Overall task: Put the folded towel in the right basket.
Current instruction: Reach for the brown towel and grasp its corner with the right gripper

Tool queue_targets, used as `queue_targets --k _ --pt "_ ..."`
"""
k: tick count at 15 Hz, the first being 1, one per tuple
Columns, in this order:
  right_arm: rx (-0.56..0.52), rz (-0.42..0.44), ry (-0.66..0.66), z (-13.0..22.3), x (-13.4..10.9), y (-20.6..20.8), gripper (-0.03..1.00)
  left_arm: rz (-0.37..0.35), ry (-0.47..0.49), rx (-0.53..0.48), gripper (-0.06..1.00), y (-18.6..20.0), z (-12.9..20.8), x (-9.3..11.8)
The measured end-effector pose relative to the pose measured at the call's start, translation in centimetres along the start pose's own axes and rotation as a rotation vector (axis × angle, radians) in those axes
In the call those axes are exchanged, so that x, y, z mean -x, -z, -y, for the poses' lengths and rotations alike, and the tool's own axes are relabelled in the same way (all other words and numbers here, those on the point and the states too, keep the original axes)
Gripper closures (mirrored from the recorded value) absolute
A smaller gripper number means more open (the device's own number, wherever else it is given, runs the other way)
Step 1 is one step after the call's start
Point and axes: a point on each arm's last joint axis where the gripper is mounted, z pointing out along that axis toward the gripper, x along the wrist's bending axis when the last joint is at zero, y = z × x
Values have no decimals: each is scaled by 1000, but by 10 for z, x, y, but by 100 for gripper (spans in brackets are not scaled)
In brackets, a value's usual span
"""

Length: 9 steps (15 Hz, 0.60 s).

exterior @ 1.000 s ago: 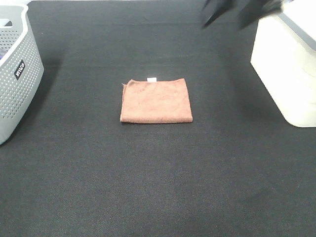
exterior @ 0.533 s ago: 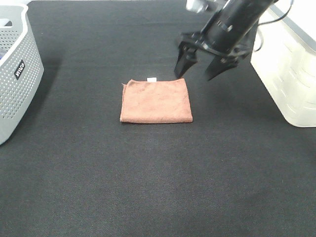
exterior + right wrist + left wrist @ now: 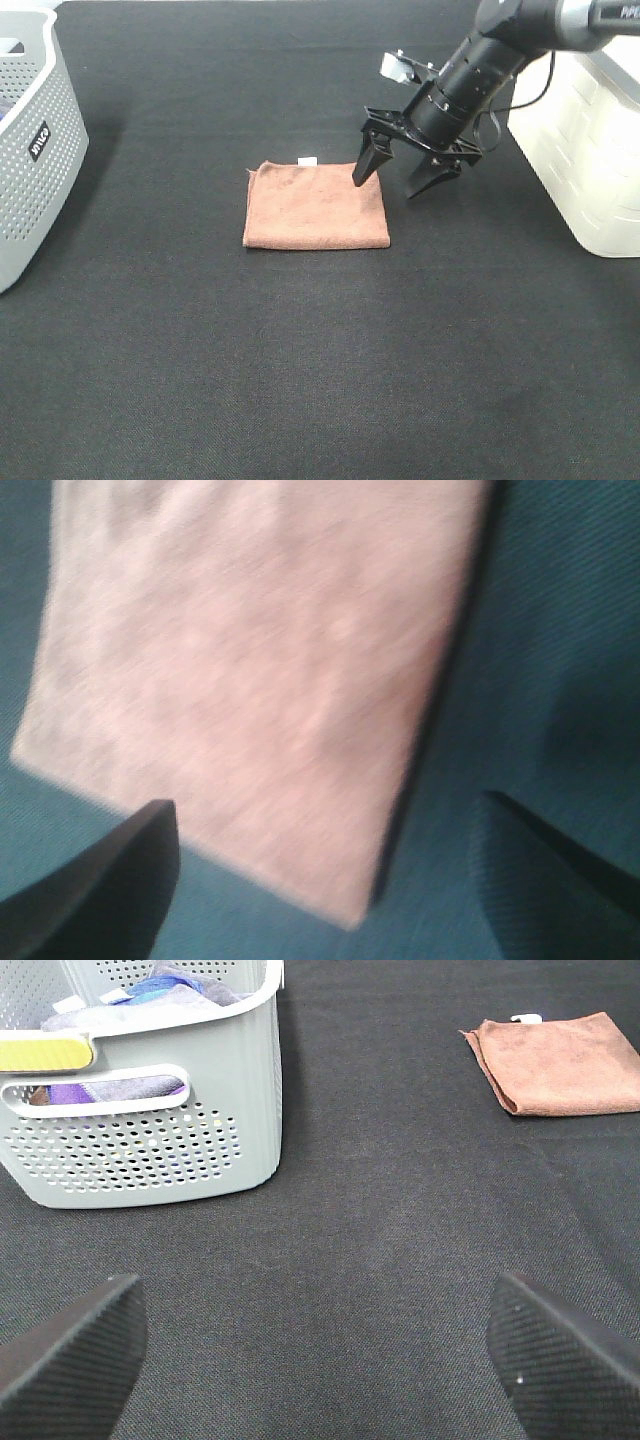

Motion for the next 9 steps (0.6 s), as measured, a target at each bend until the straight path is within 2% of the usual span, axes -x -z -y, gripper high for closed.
queue_targets --k 4,9 --pt "26 -73 -17 -8 5 -21 22 0 0 0 7 0 0 0" --pt "61 8 28 -14 14 -25 22 0 0 0 7 0 0 0"
